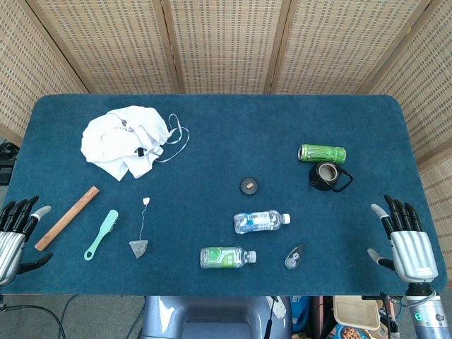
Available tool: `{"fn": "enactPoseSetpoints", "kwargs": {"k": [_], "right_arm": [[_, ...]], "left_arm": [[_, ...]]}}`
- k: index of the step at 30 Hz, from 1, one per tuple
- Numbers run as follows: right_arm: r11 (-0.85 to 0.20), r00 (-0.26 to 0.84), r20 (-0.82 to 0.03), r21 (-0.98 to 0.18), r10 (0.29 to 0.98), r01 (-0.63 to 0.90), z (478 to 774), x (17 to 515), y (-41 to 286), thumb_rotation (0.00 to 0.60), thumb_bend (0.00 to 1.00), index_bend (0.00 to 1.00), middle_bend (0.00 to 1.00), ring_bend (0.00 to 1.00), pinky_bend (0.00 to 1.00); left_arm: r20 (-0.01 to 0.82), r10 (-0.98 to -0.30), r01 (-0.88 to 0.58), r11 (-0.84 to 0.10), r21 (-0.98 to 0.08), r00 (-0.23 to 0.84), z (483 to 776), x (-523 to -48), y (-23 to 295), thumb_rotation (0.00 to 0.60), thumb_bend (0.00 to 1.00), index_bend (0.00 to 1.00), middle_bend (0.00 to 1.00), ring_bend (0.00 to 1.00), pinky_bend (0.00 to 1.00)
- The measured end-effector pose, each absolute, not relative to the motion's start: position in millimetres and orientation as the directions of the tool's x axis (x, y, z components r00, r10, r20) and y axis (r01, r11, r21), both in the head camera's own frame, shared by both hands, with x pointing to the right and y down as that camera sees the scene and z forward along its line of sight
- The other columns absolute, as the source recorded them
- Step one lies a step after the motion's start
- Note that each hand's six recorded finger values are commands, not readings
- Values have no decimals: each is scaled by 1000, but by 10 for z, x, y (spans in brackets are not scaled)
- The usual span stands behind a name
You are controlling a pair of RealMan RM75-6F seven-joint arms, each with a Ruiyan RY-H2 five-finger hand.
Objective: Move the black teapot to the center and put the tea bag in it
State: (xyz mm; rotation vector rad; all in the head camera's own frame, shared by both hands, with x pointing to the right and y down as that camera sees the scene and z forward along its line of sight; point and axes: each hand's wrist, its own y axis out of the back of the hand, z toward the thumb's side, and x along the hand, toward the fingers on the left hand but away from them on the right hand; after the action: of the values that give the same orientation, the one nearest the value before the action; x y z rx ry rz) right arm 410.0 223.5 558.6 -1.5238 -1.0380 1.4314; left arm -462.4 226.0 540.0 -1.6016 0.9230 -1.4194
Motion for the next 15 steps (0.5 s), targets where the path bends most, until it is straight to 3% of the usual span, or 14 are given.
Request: {"fn": "enactPoseSetpoints", "kwargs": {"k": [15], "right_arm": [[-350, 27, -349, -935, 937, 53, 5583, 4109, 2222, 600, 252, 172, 88, 12, 88]], "left_arm": [[427, -897, -20, -432, -902, 118, 5439, -4595, 2243, 600, 163, 135, 25, 35, 0]]}}
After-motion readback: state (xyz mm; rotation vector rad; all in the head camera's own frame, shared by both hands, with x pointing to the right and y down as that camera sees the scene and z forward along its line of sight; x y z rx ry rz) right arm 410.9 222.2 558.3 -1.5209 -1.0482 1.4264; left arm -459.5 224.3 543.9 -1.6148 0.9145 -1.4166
